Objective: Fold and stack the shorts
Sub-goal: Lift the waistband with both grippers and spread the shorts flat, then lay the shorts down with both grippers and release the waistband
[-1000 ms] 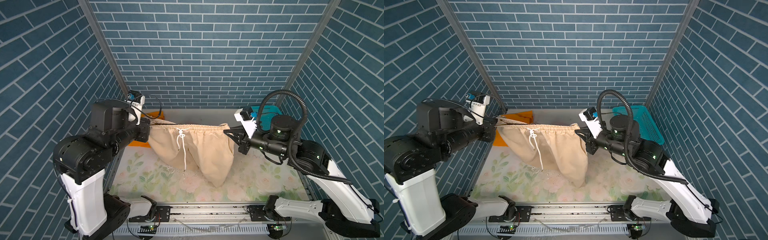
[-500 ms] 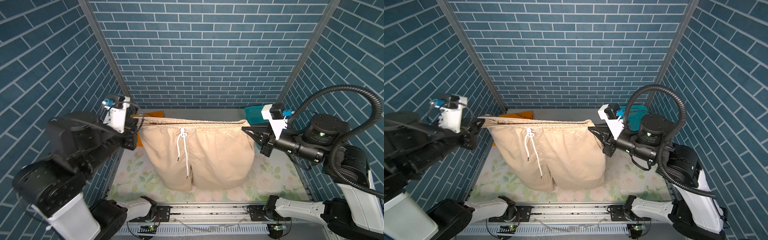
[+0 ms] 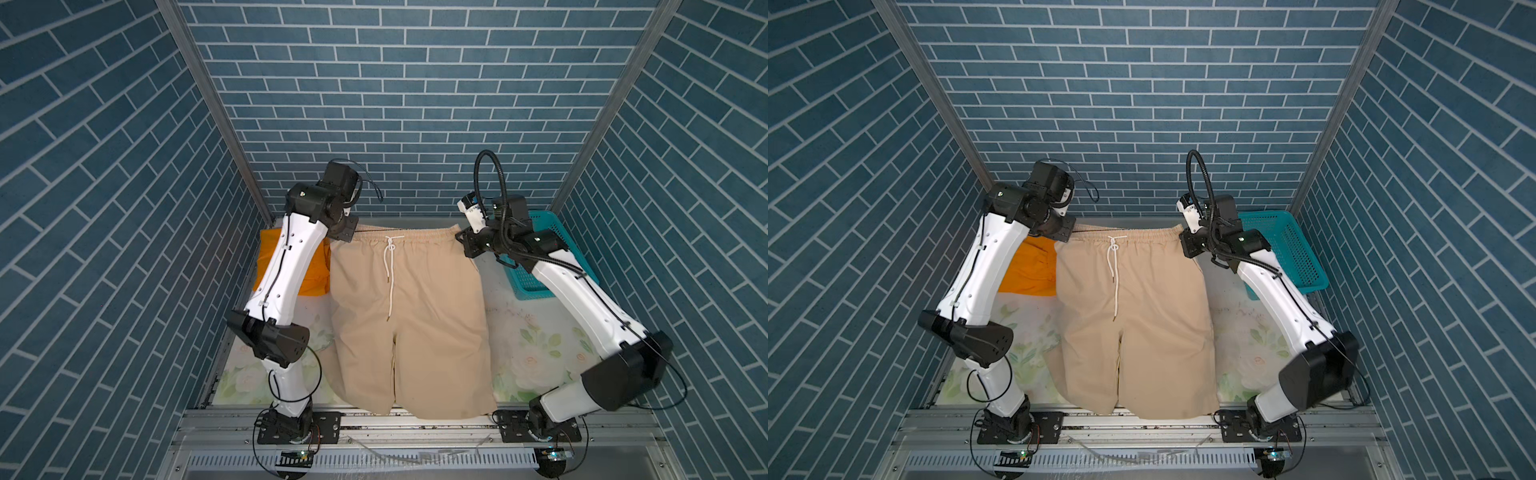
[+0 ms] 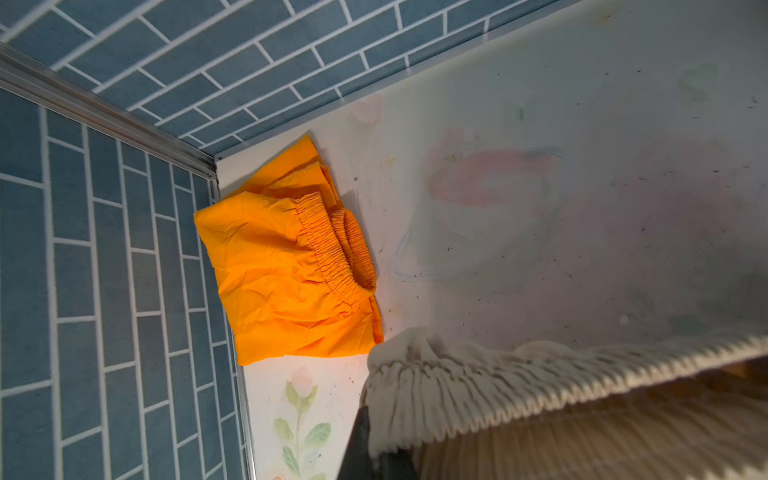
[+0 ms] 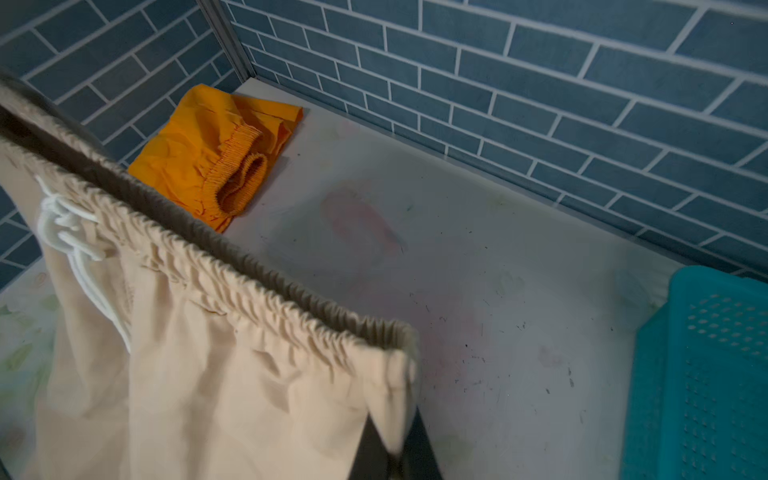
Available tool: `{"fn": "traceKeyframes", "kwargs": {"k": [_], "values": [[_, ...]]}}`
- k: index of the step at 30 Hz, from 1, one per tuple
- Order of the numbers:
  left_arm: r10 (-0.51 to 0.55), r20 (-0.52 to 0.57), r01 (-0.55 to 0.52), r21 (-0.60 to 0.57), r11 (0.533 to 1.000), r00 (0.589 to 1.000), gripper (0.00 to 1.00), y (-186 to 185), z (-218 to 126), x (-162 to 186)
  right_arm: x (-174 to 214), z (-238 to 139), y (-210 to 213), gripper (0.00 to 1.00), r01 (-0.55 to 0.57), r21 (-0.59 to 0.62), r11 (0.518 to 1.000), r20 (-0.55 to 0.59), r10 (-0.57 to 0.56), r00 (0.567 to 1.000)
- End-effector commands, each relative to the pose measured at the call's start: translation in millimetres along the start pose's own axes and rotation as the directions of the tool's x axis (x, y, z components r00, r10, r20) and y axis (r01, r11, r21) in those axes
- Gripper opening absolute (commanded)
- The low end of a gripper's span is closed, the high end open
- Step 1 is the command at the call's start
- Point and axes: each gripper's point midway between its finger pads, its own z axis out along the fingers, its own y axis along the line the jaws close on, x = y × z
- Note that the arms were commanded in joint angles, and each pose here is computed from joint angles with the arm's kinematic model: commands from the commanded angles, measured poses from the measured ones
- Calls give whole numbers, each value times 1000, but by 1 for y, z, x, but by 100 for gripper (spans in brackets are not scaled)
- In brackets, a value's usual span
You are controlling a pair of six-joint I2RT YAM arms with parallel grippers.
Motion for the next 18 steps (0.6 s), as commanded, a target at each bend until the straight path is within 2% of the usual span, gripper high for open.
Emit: {"fn": "traceKeyframes", "kwargs": {"k": [1,8,13,14,15,16,17,18], "values": [[-50,-30,45,-145,988,998,0,35,51,-10,-14,41,-45,0,4,49,999,68,-8,998],[-49,-155,27,-139,990,987,0,23,148,-12,-9,138,-79,0,-19,55,998,58,16,998],[-58,-160,49,-55,997,985,0,3,177,-16,-17,176,-92,0,-63,37,997,84,60,995],[-61,-150,57,-33,998,987,7,-1,179,-18,-20,180,-92,9,-67,30,997,80,65,995],[-65,-138,63,-17,998,988,26,-3,177,-22,-23,182,-93,21,-73,20,997,72,71,995],[-66,-122,67,2,998,990,55,-5,174,-26,-27,182,-92,33,-80,3,997,64,80,995],[-69,-107,70,13,997,992,77,-5,168,-30,-31,180,-89,42,-92,-18,996,54,93,994],[-73,-93,75,13,997,993,94,-3,162,-33,-34,177,-85,50,-102,-39,994,47,103,994]]}}
